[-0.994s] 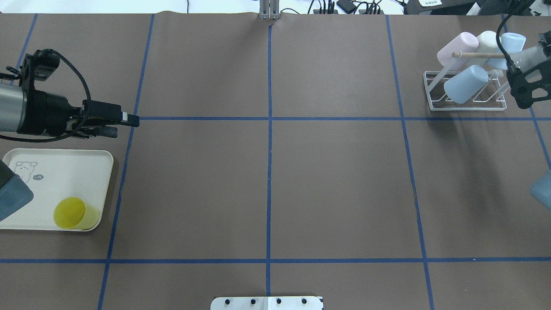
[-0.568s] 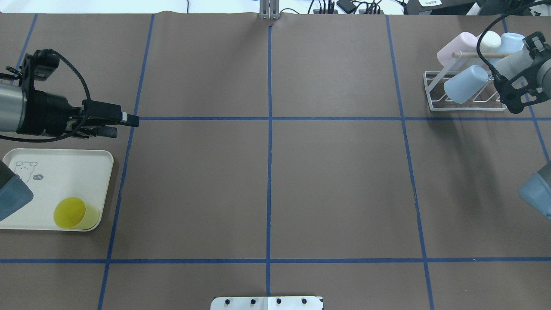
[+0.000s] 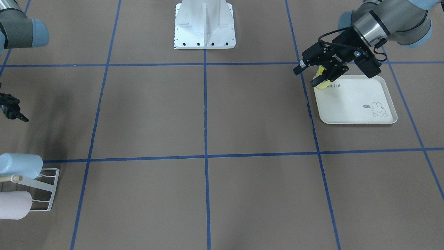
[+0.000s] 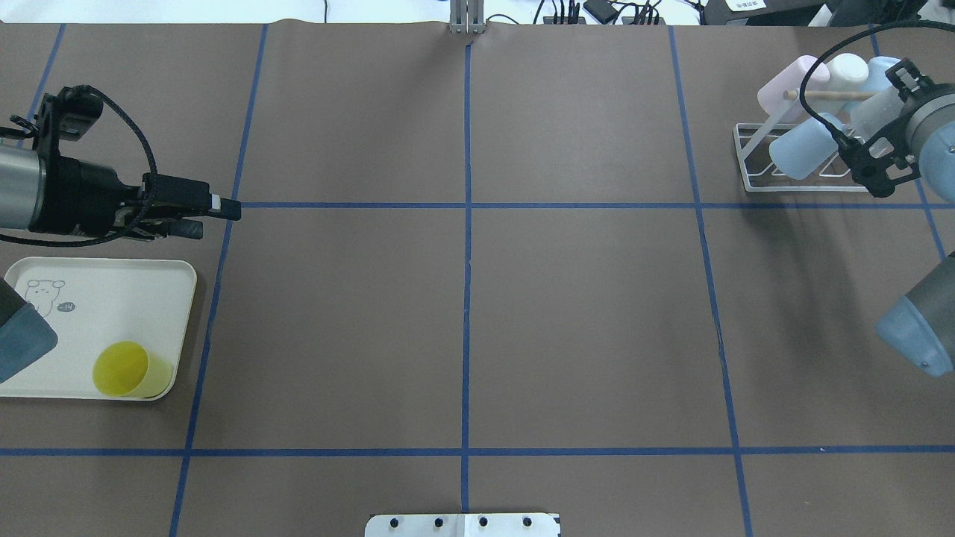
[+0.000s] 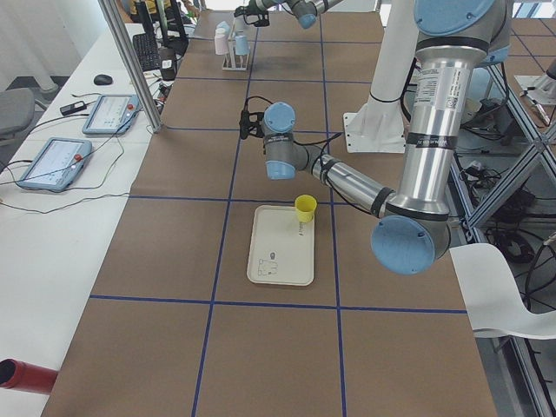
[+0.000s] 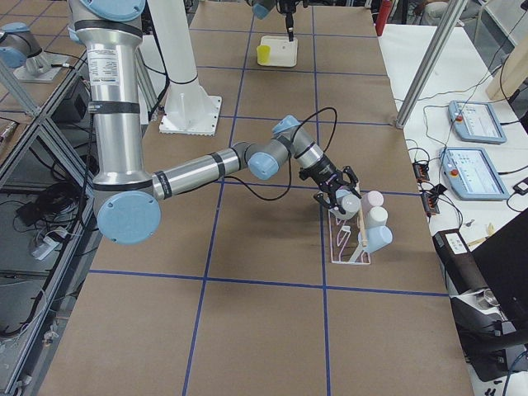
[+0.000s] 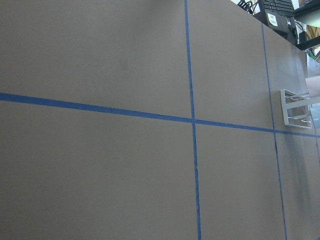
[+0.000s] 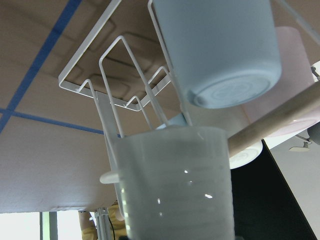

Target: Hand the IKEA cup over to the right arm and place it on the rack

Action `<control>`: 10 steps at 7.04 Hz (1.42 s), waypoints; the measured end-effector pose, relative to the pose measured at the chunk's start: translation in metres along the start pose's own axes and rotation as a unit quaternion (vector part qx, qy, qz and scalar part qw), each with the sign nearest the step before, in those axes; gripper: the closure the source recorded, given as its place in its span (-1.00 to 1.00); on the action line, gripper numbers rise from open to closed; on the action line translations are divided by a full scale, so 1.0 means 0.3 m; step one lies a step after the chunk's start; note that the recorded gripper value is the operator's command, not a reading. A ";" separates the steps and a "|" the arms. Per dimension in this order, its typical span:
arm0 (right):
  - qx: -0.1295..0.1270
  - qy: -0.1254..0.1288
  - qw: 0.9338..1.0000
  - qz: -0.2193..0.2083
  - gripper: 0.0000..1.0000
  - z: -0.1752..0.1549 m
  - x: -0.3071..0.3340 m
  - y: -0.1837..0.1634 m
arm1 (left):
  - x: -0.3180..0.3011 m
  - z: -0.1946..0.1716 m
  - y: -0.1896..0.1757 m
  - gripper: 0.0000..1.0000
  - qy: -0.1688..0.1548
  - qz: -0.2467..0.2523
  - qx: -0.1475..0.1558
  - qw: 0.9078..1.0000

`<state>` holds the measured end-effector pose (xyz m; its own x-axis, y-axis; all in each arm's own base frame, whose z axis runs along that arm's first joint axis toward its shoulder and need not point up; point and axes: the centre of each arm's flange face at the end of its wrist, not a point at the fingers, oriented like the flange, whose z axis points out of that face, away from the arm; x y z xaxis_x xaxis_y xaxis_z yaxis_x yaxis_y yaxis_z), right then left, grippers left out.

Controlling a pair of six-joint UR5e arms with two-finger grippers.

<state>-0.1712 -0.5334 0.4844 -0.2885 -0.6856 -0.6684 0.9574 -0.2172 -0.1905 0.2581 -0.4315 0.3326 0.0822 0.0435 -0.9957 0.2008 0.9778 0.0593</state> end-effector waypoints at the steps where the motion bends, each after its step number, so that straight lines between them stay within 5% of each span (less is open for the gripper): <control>1: -0.007 0.000 1.000 -0.011 1.00 0.010 0.004 -0.016 | 0.000 0.001 0.001 -1.00 0.000 0.000 0.000 1.000; 10: -0.057 0.003 0.996 -0.075 1.00 0.030 -0.008 -0.089 | 0.000 0.003 0.004 -1.00 0.000 0.000 -0.001 1.000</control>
<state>-0.1962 -0.5321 0.4975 -0.4286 -0.6468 -0.6308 0.8991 -0.2368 -0.3681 0.2591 -0.4306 0.3328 0.0811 0.0428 -0.9958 0.1981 0.9785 0.0582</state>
